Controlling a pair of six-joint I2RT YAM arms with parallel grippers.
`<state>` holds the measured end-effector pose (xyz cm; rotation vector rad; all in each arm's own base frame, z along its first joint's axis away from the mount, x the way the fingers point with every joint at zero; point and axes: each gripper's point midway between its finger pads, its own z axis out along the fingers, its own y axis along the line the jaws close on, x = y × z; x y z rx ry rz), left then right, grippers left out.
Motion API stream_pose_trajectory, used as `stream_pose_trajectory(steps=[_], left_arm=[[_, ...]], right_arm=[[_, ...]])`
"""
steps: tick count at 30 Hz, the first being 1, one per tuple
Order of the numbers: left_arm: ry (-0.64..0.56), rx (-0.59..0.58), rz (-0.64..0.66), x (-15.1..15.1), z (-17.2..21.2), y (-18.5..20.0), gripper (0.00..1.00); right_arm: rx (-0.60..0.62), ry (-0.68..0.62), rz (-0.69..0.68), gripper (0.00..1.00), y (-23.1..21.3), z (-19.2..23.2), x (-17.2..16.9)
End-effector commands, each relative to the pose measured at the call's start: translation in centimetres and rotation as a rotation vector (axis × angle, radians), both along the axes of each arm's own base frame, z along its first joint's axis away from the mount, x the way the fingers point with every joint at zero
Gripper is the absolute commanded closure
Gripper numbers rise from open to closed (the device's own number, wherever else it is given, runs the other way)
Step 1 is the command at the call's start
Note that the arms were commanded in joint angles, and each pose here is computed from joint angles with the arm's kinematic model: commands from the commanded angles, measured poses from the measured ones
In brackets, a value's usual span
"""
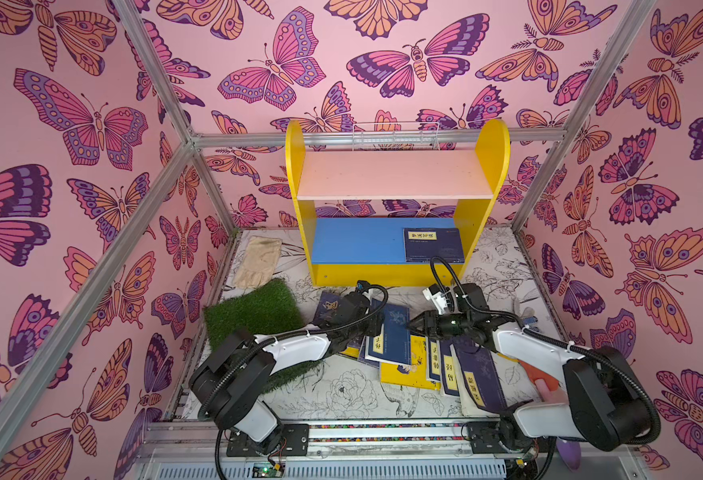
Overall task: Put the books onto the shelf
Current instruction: 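Lower the right gripper onto the pile and grasp a dark blue book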
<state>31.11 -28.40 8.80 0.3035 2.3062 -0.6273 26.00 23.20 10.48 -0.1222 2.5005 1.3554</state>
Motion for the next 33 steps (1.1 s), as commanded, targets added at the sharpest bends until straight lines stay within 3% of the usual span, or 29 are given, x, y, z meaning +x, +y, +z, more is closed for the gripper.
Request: stream_pose_trajectory(steps=[1,10,21,25,30,33], left_arm=[[0.004,-0.001,0.001,-0.2,-0.3,0.3,0.40],[0.013,0.016,0.021,-0.4,-1.0,0.9,0.40],[0.024,0.037,0.035,-0.6,-1.9,1.4,0.40],[0.033,0.036,0.060,-0.5,-2.2,1.8,0.41],[0.039,0.015,0.073,-0.4,-2.4,1.9,0.41],[0.038,0.001,0.075,-0.4,-2.5,1.9,0.41]], right_arm=[[-0.013,-0.017,0.019,0.56,0.3,-0.2,0.5],[-0.182,0.038,-0.073,0.55,-1.6,-4.4,1.5],[0.048,0.025,0.022,0.58,2.5,-1.9,2.6],[0.135,-0.009,0.063,0.63,3.8,0.1,2.5],[0.204,-0.082,0.092,0.77,4.1,3.2,2.0],[0.219,-0.090,0.116,0.76,4.2,3.9,1.5]])
